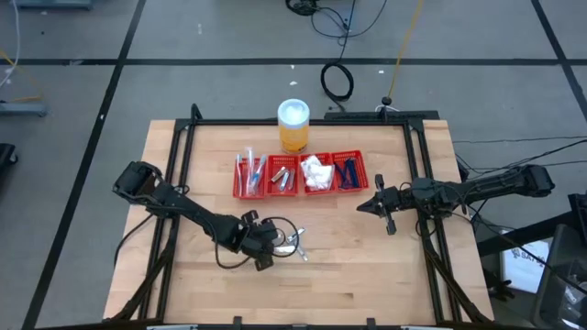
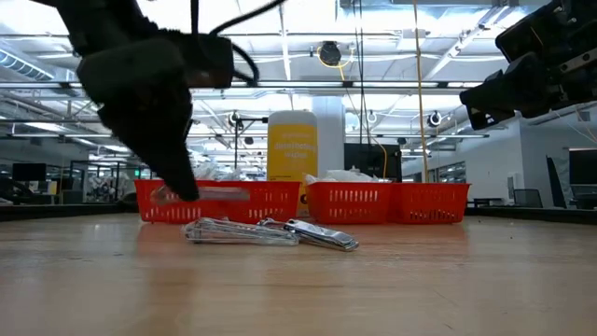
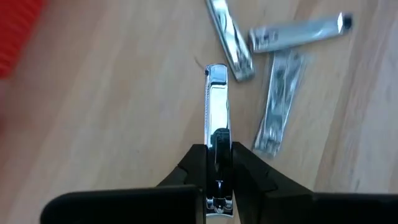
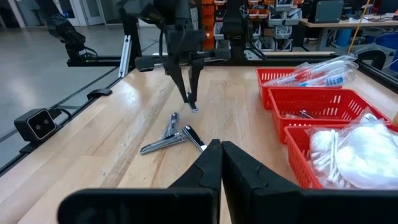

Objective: Pick & Place Travel size toiletries
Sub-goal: Put the silver nail clippers into the middle left red basket

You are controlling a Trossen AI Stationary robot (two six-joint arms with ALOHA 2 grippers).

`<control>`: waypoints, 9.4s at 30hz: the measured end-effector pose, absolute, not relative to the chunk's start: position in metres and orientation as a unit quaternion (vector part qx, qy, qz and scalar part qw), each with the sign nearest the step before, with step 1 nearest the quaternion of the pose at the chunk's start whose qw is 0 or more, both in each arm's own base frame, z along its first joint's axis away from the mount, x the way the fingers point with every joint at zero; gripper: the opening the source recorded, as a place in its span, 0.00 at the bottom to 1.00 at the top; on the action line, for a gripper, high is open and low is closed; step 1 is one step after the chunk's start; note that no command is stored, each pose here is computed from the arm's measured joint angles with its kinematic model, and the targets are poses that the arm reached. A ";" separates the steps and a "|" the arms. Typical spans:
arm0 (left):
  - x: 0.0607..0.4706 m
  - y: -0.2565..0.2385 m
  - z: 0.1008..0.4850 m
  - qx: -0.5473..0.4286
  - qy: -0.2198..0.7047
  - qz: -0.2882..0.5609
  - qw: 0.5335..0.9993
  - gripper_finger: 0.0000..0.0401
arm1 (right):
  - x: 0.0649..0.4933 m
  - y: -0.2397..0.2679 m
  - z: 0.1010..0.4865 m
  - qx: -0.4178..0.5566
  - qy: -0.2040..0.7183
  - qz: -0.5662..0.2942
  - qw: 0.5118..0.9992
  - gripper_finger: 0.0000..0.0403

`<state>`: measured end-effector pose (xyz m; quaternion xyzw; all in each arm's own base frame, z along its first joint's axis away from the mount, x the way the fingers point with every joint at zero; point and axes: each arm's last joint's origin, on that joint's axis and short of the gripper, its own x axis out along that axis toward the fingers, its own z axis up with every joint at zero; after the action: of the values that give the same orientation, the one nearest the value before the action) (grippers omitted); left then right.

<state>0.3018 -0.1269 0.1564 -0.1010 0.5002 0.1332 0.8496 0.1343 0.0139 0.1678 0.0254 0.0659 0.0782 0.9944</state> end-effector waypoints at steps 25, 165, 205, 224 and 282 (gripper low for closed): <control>0.302 -0.126 0.238 -0.037 0.286 0.104 0.952 0.07 | 0.135 0.014 0.166 0.025 0.073 0.078 0.994 0.00; 0.329 0.031 0.178 -0.187 0.286 0.362 0.867 0.27 | 0.094 0.007 0.174 0.021 0.028 0.031 0.999 0.00; 0.370 -0.141 0.229 -0.131 0.463 0.081 0.873 0.30 | 0.094 0.007 0.174 0.019 0.029 0.030 0.999 0.00; 0.374 -0.147 0.156 -0.033 0.598 0.041 0.800 0.64 | 0.094 0.007 0.173 0.019 0.030 0.030 0.999 0.00; 0.370 -0.134 0.129 -0.013 0.612 0.004 0.791 0.09 | 0.094 0.007 0.173 0.020 0.033 0.030 0.999 0.00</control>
<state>0.3695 -0.1341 0.1291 -0.0131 0.6120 0.0041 0.7908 0.0940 0.0075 0.1729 0.0204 0.0333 0.0303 0.9988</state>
